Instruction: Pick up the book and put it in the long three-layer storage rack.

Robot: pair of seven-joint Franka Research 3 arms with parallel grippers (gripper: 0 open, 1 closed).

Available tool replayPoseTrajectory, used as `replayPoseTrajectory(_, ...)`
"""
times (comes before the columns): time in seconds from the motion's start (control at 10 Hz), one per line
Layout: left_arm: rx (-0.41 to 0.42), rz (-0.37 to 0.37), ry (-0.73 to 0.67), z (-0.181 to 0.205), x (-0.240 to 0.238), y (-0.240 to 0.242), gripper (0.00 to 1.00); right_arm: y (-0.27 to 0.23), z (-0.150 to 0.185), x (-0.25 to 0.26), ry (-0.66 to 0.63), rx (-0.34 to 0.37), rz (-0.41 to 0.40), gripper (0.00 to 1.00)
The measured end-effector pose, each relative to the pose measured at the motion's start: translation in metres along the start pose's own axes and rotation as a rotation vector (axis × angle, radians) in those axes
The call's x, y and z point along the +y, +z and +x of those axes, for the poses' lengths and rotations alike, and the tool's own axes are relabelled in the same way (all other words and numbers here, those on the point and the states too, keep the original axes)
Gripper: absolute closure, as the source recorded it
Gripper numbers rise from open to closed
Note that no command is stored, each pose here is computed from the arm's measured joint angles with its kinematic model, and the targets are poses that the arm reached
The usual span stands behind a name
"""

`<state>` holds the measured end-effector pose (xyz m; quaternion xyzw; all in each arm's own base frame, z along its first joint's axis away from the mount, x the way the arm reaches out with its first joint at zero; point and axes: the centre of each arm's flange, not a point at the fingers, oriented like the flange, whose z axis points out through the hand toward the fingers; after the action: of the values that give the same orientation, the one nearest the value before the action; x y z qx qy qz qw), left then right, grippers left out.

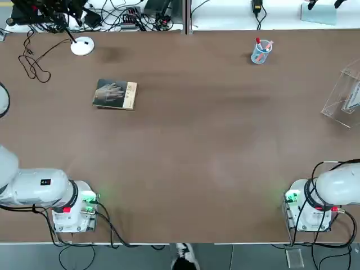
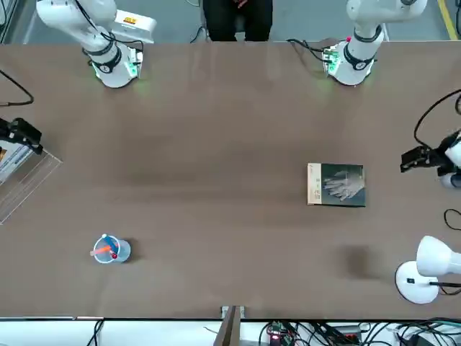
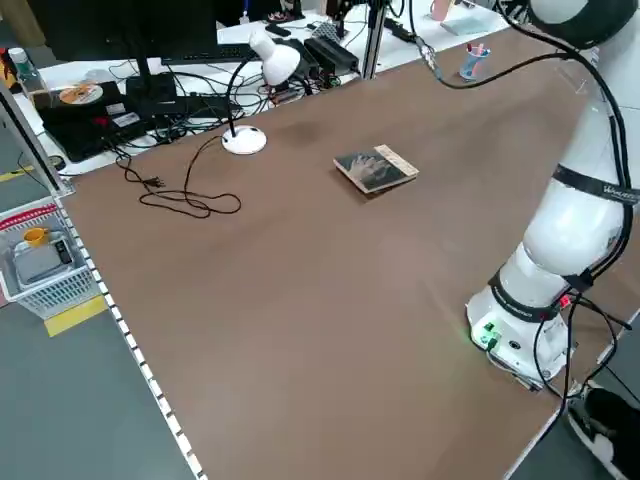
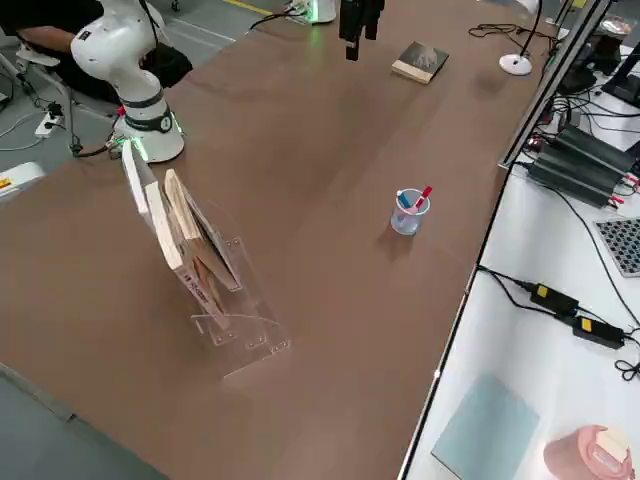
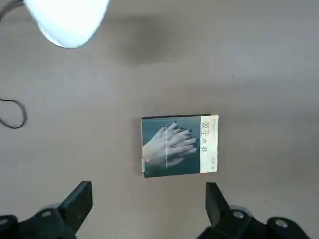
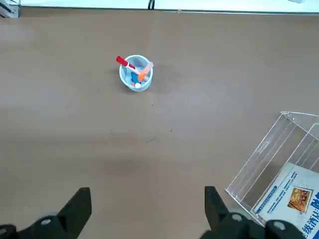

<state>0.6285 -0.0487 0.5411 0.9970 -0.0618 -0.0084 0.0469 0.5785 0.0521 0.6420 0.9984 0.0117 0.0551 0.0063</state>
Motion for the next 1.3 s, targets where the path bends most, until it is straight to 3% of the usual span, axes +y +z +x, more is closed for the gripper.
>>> replayPoseTrajectory(0.4,-0.002,-0.075,0.015,0.0,-0.049,0.082,0.0,0.0,0.0,0.0,-0.001,0.001,0.0,0.0)
replayPoseTrajectory(0.7,-0.05,-0.085,-0.002,-0.018,-0.057,0.14,0.0,0.0,-0.001,0.0,-0.001,-0.008,-0.001,0.0)
replayPoseTrajectory(1.3,-0.127,-0.117,-0.017,-0.061,-0.085,0.213,0.0,0.001,-0.002,0.0,-0.021,-0.022,-0.002,0.0)
